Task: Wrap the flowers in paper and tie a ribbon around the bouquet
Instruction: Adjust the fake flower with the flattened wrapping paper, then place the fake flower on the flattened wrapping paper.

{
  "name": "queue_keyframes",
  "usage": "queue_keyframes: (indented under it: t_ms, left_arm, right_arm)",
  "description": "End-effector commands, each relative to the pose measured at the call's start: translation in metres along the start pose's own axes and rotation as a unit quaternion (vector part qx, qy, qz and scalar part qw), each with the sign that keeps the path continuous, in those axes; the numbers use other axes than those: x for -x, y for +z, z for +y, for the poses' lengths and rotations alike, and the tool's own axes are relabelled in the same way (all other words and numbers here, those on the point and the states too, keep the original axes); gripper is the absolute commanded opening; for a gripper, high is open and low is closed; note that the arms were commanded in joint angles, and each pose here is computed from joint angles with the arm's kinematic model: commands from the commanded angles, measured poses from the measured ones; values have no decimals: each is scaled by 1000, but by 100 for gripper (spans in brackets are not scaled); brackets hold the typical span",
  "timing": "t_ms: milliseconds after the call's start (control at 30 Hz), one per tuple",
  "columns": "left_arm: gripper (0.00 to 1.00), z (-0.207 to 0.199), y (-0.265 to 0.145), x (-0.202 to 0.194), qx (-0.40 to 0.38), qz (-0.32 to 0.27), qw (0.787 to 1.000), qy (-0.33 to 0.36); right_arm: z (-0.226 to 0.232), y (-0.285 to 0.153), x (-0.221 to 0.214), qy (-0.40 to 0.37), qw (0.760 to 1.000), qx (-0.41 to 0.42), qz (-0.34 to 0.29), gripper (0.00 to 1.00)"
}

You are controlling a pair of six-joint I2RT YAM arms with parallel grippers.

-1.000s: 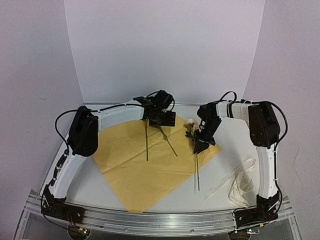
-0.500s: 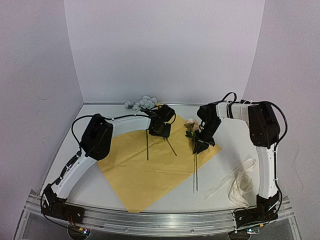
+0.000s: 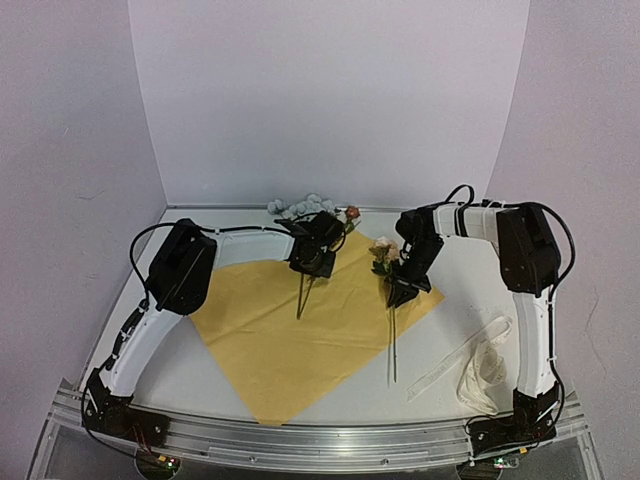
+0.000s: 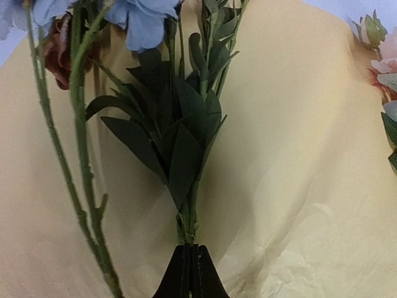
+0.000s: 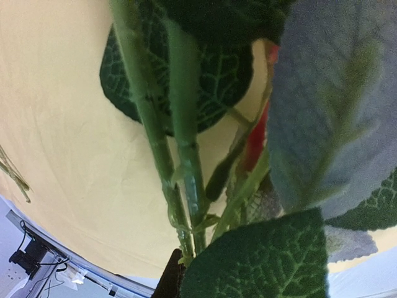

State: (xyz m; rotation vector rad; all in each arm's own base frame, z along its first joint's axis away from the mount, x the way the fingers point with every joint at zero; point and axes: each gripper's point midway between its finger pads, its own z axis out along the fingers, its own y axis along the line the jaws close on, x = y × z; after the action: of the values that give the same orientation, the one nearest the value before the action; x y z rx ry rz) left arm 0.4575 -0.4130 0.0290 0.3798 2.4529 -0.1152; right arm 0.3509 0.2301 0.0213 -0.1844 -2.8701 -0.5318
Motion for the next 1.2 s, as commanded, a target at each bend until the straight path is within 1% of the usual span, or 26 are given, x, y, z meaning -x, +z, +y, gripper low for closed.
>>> queue_keyframes:
  t_ms: [0, 100, 200, 233, 267, 367, 433, 467, 600, 667, 767, 833, 867, 967, 1033, 1167]
  left_arm:
    - [0, 3, -45, 45, -25, -48, 998, -13]
    - [0, 4, -39, 40, -22, -35, 999, -34]
    - [0, -2, -35, 38, -37, -28, 998, -52]
    - [4, -4, -35, 38, -43, -26, 997, -56]
    - [9, -5, -35, 38, -47, -25, 997, -60]
    - [37, -6, -43, 41, -58, -32, 995, -73]
    - [48, -7, -59, 50, -75, -50, 992, -83]
    - [51, -7, -66, 54, -84, -58, 991, -89]
    - [59, 0, -111, 78, -124, -99, 980, -121]
    - [63, 15, -132, 81, -138, -112, 974, -143]
    - [70, 44, -148, 79, -158, -120, 964, -177]
    - [71, 61, -149, 68, -158, -108, 962, -193]
    - [69, 73, -144, 59, -148, -96, 963, -202]
    - [56, 100, -122, 27, -137, -50, 963, -227]
    - [44, 105, -112, 6, -140, -23, 962, -234]
    - [27, 99, -95, -30, -156, 20, 960, -231]
  right_arm:
    - [-20, 0, -1, 17, 1000, -8, 13, 0]
    - [-21, -3, -1, 19, 1000, -5, 11, 0]
    - [-19, -8, -1, 15, 1000, -3, 6, 0]
    - [-18, -9, 0, 15, 1000, -1, 5, 0]
    - [-16, -12, 1, 15, 1000, 2, 2, 0]
    - [-5, -22, 3, 10, 1000, 18, -8, 0]
    - [2, -31, 6, 6, 999, 28, -18, 0]
    - [5, -35, 6, 4, 999, 32, -22, 0]
    - [17, -52, 13, -4, 998, 44, -46, 0]
    - [22, -62, 16, -9, 997, 48, -61, 0]
    - [29, -74, 23, -16, 995, 52, -83, 0]
    - [36, -81, 29, -22, 993, 58, -98, 0]
    - [40, -85, 34, -24, 992, 63, -107, 0]
    - [61, -87, 51, -41, 986, 88, -136, 0]
    - [80, -92, 66, -65, 979, 102, -163, 0]
    - [119, -88, 97, -105, 965, 124, -207, 0]
